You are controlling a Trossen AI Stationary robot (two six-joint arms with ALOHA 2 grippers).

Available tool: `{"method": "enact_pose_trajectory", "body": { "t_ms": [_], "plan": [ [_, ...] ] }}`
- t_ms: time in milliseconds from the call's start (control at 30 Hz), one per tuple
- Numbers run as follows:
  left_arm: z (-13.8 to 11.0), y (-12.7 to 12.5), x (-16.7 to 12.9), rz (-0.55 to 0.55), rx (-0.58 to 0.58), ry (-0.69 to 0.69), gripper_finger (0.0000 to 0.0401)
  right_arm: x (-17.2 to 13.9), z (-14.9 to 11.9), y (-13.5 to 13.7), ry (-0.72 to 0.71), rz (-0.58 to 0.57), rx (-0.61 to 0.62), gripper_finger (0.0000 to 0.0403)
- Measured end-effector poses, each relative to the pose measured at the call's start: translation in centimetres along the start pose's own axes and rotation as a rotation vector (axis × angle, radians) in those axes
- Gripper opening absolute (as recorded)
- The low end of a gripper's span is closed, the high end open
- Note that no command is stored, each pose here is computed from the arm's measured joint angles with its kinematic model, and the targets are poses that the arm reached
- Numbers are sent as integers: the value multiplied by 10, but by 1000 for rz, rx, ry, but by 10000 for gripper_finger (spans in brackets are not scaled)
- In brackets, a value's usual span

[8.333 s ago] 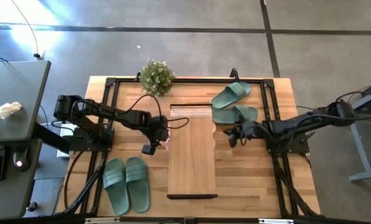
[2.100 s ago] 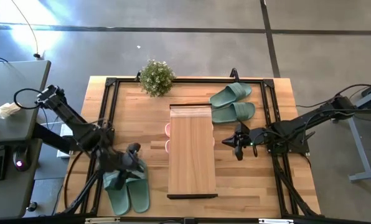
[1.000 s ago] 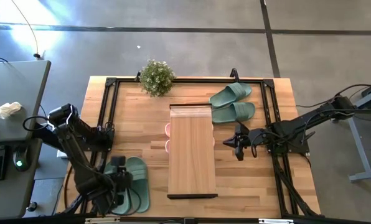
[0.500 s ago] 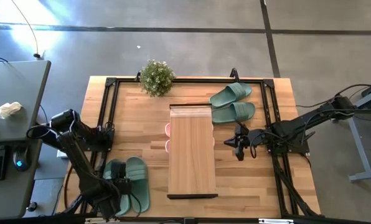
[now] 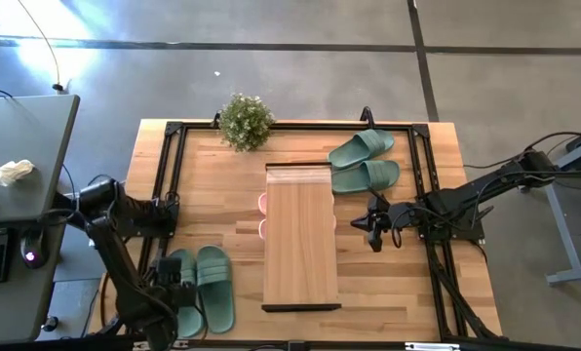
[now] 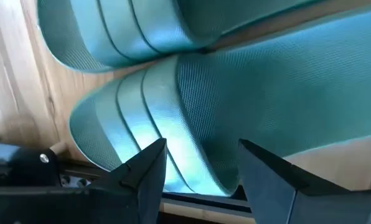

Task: Pick and place slides into the shelf
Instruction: Put the bottom left green slide under the shelf

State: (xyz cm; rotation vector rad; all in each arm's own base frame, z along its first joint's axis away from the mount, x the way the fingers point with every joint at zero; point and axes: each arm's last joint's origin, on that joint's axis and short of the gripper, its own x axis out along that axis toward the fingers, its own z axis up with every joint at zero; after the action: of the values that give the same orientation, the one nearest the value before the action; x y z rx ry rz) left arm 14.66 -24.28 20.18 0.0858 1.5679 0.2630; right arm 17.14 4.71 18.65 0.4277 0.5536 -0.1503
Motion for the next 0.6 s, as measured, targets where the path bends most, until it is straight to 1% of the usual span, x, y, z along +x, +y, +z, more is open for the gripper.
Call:
{"method": "enact_pose_trajectory", "body": {
  "t_ms": [133,300,433,533,600],
  "plan": [
    [2,-6,12,40,-3,39,178,0,0,0,-1,1,4,0],
    [3,-13,27,103,-29,70,186,0,0,0,-1,1,9,0],
    [3,-14,32,146,-42,84,188,0,0,0,-1,0,11,0],
    [3,-13,32,167,-46,85,178,0,0,0,-1,0,11,0],
    [2,-10,32,200,-53,88,165,0,0,0,-3,-2,11,0]
  ]
}}
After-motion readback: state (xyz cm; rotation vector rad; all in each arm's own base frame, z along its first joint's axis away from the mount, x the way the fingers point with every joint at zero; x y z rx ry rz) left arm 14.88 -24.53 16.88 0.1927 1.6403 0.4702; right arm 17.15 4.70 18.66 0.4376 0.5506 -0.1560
